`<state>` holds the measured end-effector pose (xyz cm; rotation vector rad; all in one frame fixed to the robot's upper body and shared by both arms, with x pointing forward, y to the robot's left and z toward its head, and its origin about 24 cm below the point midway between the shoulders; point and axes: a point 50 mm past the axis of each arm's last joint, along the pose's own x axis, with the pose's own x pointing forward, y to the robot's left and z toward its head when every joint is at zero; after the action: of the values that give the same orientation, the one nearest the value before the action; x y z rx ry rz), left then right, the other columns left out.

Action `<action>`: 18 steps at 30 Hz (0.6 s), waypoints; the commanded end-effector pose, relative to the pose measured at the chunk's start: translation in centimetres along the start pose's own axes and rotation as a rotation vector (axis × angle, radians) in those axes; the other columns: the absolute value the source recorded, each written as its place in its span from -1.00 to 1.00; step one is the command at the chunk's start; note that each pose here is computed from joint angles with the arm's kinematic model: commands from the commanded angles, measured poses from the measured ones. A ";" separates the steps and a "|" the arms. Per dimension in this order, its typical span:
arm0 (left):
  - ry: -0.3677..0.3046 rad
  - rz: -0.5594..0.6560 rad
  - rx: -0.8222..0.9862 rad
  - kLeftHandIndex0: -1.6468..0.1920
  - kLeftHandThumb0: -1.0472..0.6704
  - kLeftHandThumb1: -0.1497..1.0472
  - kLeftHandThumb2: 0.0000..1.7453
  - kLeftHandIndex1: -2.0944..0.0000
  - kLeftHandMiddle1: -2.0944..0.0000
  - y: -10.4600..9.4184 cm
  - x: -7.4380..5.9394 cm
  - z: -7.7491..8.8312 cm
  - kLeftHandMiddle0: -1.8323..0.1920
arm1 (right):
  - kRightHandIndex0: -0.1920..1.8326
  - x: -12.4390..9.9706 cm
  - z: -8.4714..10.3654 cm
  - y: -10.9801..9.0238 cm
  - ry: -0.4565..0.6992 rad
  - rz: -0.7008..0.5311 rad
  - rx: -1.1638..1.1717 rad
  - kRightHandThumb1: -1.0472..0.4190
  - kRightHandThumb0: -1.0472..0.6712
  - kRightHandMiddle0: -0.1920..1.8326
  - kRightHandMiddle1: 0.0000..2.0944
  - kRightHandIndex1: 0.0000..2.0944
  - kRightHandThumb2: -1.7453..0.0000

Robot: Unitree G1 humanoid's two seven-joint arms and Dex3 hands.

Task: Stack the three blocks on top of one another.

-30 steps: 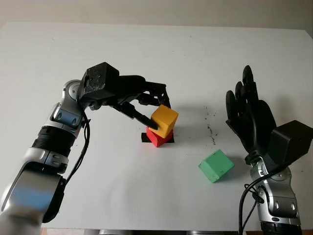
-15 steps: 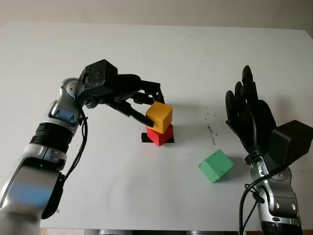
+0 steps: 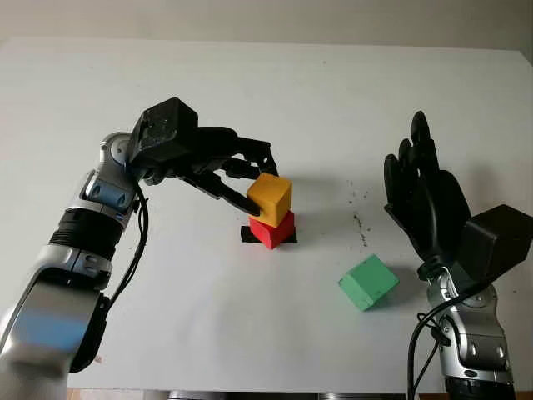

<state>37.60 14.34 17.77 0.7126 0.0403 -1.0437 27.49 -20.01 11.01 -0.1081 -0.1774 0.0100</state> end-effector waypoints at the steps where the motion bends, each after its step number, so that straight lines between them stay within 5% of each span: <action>1: 0.002 -0.021 0.028 0.27 -0.37 0.77 -0.95 -0.32 0.99 0.2 0.0 0.8 0.62 | -1.00 -0.2 0.3 -0.3 -0.016 -0.004 -0.013 -1.00 -0.55 -1.00 -1.00 -1.00 0.34; 11: -0.008 -0.041 0.146 0.38 -0.42 0.74 -0.94 0.07 0.97 -0.1 -0.1 1.4 0.79 | -1.00 -0.2 0.3 -0.3 -0.015 -0.003 -0.011 -1.00 -0.56 -1.00 -1.00 -1.00 0.34; 18: -0.026 -0.041 0.229 0.75 -0.41 0.78 -0.94 0.36 0.97 -0.3 -0.4 1.7 0.92 | -1.00 -0.2 0.3 -0.3 -0.011 -0.011 -0.004 -1.00 -0.55 -1.00 -1.00 -1.00 0.34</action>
<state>36.85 13.58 19.22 0.8828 -0.0895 -1.0979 27.49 -20.02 11.01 -0.1038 -0.1774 0.0082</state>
